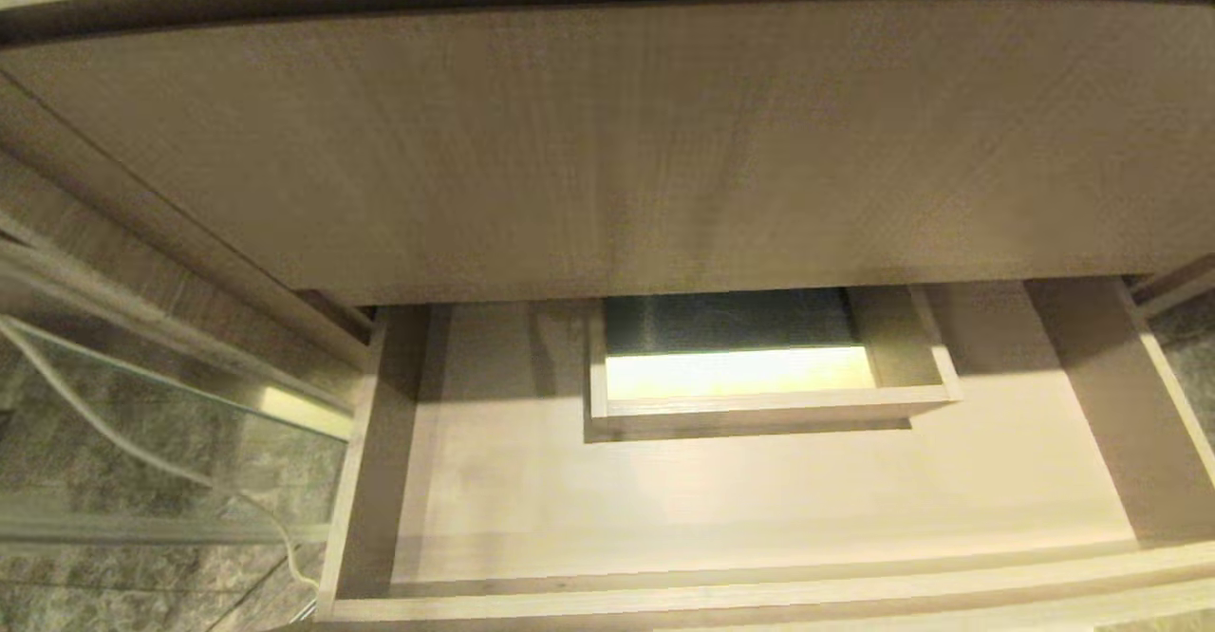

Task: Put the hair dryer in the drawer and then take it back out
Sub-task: Pick up the hairdryer

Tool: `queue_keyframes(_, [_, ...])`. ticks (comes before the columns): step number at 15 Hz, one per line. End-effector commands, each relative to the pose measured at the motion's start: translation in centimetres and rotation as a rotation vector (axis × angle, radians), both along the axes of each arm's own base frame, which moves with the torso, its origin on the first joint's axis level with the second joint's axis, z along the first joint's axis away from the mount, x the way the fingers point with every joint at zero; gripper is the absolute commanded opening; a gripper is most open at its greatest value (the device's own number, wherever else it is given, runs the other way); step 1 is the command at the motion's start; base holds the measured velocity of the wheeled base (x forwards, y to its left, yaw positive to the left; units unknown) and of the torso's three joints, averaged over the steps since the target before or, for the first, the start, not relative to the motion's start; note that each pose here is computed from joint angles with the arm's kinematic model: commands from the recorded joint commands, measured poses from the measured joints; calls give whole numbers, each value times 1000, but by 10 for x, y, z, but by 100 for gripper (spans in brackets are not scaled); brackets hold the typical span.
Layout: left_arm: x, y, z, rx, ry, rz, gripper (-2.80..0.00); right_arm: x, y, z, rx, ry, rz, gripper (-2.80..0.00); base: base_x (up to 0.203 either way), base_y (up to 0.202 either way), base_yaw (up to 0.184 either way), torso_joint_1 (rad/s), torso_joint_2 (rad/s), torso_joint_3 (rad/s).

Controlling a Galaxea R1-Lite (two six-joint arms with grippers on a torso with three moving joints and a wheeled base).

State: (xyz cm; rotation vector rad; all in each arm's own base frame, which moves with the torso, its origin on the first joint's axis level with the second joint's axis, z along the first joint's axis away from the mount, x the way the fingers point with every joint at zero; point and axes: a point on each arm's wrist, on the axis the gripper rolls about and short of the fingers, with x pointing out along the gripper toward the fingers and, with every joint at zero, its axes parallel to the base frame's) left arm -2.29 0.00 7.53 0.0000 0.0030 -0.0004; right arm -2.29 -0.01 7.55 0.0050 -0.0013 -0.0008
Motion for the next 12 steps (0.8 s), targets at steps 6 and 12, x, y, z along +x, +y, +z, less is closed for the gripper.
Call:
queue_keyframes(6, [0,0,0,-1,0,0,-280,0,0,0,7,0,-2,-280,0,1,-51,-1,1,1])
queue_keyframes(12, [0,0,0,0,-1,0,-280,0,0,0,5,1,-2,-280,0,0,0,0,0,0])
